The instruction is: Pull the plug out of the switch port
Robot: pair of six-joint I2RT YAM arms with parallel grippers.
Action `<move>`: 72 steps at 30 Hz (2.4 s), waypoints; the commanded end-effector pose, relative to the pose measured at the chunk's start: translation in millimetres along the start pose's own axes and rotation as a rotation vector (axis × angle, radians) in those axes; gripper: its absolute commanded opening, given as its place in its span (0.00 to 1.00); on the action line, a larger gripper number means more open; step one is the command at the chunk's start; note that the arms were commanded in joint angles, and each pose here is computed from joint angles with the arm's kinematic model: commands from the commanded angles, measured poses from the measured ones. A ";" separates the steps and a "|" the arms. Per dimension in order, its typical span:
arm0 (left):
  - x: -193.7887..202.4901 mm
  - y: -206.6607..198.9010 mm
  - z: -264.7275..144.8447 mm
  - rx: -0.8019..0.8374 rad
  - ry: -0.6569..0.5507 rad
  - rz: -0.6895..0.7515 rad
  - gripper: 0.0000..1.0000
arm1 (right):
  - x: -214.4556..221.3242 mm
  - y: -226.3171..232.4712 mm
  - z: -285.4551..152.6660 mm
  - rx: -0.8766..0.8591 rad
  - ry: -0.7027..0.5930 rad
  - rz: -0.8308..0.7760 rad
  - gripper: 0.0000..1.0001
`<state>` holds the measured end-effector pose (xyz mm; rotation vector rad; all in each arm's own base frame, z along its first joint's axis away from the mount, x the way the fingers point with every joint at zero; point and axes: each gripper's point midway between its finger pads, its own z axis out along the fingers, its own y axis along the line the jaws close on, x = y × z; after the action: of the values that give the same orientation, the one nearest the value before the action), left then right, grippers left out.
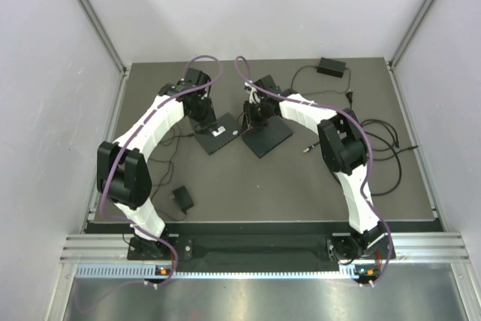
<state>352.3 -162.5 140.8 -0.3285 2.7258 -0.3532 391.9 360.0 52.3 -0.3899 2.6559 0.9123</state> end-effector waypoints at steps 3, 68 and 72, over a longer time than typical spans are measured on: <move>-1.4 -2.2 -8.1 0.026 -0.017 0.000 0.37 | 11.2 -24.3 1.6 0.117 0.026 -0.029 0.18; 28.8 -49.9 23.6 0.161 0.095 -0.040 0.37 | 108.6 -37.3 -66.3 -0.024 0.174 0.088 0.35; 29.4 -51.3 25.7 0.166 0.097 -0.042 0.37 | 124.0 -17.4 -74.7 -0.082 0.230 0.030 0.33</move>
<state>339.6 -216.2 115.5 -0.3483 2.8001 -0.5713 292.5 268.0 28.1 -0.3622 2.8855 0.9362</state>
